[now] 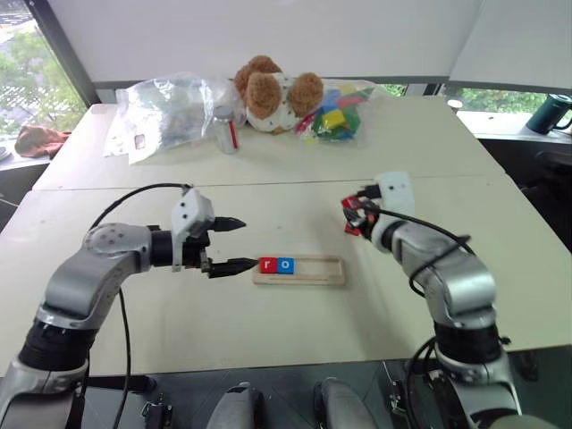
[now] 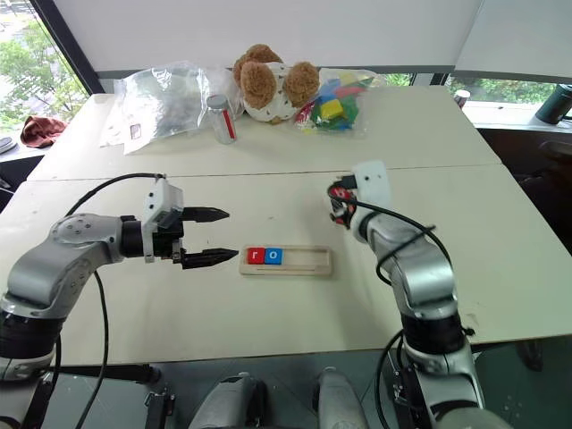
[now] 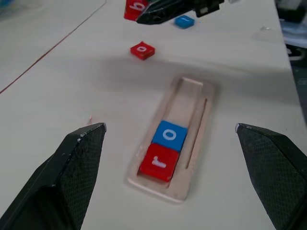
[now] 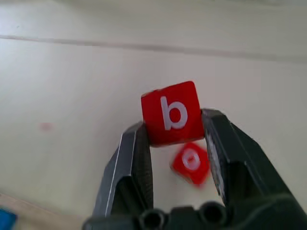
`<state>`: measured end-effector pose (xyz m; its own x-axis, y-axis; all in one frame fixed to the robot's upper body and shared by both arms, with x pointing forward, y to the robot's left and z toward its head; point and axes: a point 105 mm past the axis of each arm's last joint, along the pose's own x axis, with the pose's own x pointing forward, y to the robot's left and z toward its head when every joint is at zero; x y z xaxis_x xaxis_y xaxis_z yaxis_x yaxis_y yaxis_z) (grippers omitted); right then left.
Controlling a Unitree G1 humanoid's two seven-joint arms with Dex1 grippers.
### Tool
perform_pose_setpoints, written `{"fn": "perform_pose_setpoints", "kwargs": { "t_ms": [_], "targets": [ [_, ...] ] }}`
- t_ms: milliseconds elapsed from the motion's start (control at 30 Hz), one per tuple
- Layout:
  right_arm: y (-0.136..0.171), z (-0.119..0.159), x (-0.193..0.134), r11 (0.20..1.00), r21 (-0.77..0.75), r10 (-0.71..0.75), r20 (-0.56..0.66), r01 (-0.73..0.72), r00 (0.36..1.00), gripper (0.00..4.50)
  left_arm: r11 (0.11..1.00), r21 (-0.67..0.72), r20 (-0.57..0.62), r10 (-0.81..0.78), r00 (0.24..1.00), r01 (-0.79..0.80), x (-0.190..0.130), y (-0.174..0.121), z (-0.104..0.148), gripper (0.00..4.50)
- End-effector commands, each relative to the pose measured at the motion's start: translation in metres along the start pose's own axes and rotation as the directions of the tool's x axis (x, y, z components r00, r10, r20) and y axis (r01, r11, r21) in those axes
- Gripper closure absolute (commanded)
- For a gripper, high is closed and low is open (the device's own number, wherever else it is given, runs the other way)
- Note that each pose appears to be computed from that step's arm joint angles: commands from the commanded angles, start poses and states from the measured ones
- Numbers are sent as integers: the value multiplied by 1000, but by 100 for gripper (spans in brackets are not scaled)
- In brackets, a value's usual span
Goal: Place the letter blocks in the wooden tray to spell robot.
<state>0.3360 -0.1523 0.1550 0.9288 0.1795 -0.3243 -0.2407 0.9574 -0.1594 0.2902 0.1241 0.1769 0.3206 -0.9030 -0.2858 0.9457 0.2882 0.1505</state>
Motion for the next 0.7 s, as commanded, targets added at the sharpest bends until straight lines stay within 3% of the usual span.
{"fn": "perform_pose_setpoints", "kwargs": {
  "t_ms": [33,200,400,600,633,700],
  "targets": [
    [-14,-22,-28,989,63,-128,-56,131,990,338,995,35,-18,-89,996,90,6,-10,3,0],
    [-19,-63,-37,963,123,-215,-173,238,961,338,992,46,-31,-113,993,114,16,-5,-1,0],
    [-16,-76,-35,936,202,-243,-225,290,944,338,991,47,-37,-125,991,126,19,-6,-4,0],
    [-13,-74,-34,929,215,-253,-223,300,942,35,993,4,-8,-121,993,121,21,-6,-1,0],
    [-17,-67,-35,930,200,-271,-197,309,942,8,994,-1,-4,-114,994,114,20,-5,0,0],
    [-31,-43,-38,925,182,-321,-91,333,943,8,996,-11,3,-91,996,92,17,0,1,0]
  ]
}}
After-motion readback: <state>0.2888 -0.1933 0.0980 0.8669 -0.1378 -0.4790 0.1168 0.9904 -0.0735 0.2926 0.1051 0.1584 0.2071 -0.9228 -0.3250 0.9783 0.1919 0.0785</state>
